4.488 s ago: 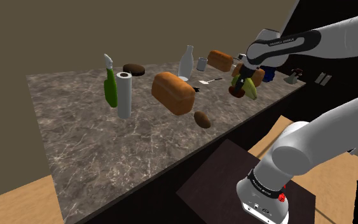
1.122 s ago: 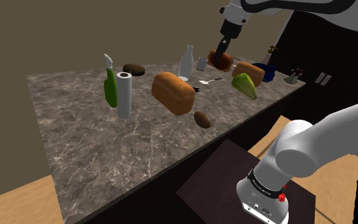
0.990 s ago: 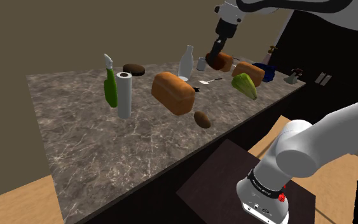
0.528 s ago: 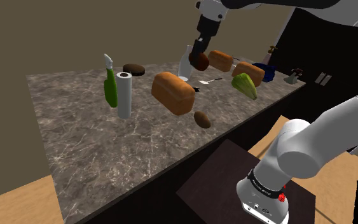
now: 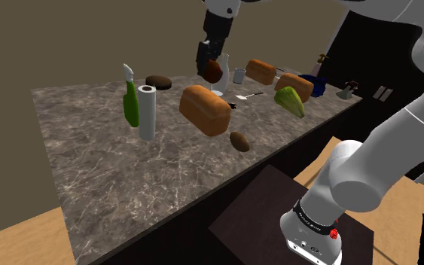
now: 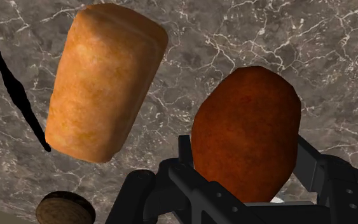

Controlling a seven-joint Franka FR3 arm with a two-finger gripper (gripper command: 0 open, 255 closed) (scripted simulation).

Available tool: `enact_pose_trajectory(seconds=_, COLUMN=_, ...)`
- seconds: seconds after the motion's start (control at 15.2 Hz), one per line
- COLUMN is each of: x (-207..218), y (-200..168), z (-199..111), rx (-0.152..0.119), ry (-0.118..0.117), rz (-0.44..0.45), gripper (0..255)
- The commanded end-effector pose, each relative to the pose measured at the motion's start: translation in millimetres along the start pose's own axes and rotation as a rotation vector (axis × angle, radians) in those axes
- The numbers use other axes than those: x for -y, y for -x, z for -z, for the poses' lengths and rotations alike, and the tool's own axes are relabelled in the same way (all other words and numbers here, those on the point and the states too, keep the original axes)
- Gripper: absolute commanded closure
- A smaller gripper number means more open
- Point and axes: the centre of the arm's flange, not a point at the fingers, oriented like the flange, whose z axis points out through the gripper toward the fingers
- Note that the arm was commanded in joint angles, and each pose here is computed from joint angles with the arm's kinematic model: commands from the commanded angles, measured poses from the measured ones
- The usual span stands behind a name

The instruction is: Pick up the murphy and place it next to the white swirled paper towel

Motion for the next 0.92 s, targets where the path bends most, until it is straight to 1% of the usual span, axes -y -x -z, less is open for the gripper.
enact_pose_trajectory(seconds=0.0, x=22.4, y=-15.7, z=-2.7, rx=0.0, ry=0.0, rz=-0.001, gripper=255)
enact_pose_trajectory(seconds=0.86, x=157.2, y=-121.9, z=-2.8, rx=0.0, ry=0.0, rz=-0.001, gripper=255)
